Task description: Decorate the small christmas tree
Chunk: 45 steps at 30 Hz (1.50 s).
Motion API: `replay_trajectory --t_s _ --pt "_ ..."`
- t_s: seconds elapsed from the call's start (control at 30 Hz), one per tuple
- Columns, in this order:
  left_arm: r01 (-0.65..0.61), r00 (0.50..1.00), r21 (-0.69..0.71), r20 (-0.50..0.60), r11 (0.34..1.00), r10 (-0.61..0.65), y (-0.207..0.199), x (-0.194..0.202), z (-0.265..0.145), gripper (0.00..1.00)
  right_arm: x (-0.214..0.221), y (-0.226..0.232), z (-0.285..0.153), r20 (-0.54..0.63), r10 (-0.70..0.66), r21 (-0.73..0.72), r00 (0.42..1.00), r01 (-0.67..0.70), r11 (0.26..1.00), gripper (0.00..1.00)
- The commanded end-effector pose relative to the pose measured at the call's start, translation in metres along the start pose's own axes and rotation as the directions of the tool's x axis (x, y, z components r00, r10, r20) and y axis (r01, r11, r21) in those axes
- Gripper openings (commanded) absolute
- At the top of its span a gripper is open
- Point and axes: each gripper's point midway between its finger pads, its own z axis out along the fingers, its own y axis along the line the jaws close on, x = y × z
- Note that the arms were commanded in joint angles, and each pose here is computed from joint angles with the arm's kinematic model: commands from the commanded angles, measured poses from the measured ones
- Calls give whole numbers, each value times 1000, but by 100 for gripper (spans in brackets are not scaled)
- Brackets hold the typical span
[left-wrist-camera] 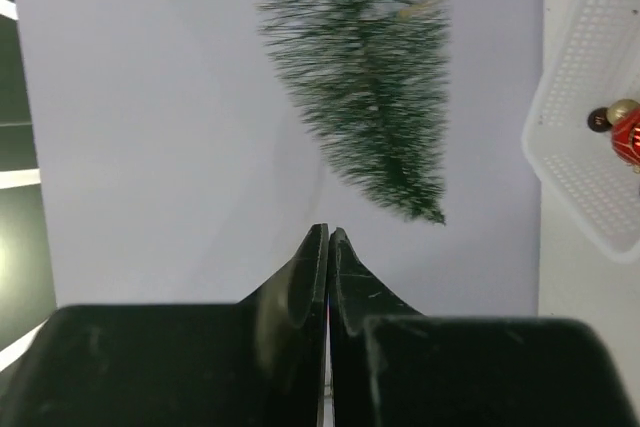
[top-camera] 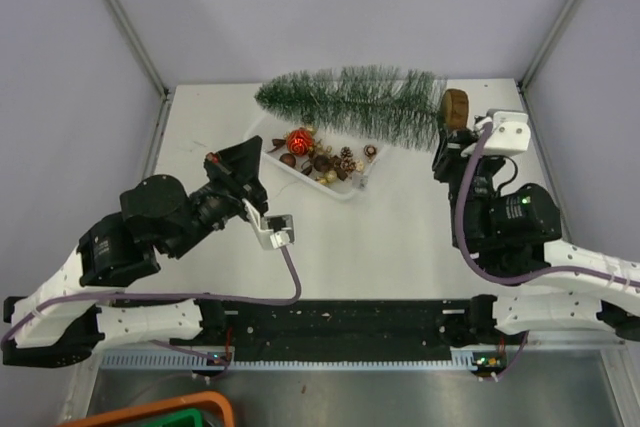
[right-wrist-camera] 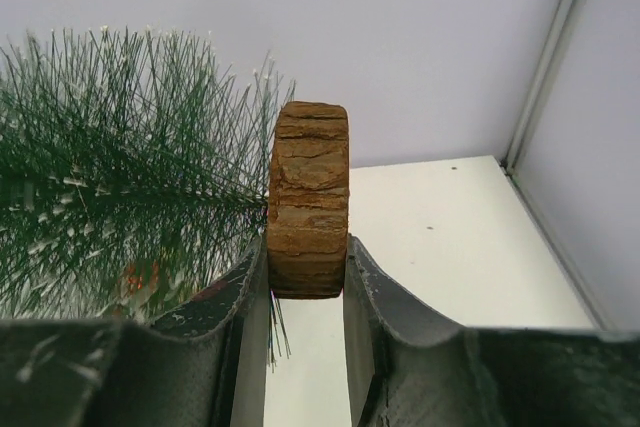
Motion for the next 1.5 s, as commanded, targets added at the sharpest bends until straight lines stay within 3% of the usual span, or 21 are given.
replay_trajectory --t_s 0.0,0.13,0.23,0.5,0.77,0.87,1.0,1.23,1.47 --pt "48 999 -251 9 967 -47 79 2 -16 0 23 -5 -2 -47 -85 -49 995 83 995 0" --pt "88 996 -300 15 950 -87 105 0 -16 0 54 0 -13 -105 -100 -174 989 81 981 0" --pt "132 991 -311 17 941 -133 114 0 -13 0 74 -8 -25 -165 -43 -242 985 2 970 0" --pt "252 965 -272 1 929 -262 112 9 -9 0 114 -35 -58 -297 63 -380 953 -178 907 0" --pt "406 907 -234 -10 883 -420 107 21 -2 0 82 -48 -86 -346 255 -526 903 -411 745 0" --pt "474 875 -194 -7 859 -485 93 20 2 0 55 -68 -90 -342 404 -523 848 -529 668 0" --pt "506 859 -120 -15 854 -511 71 15 9 0 18 -89 -95 -340 589 -550 733 -663 507 0" --pt "563 826 -91 32 821 -563 75 6 9 0 -7 -83 -94 -370 661 -574 653 -720 390 0" --pt "564 824 -2 76 826 -562 63 -8 3 0 -33 -91 -78 -359 801 -508 478 -820 262 0"
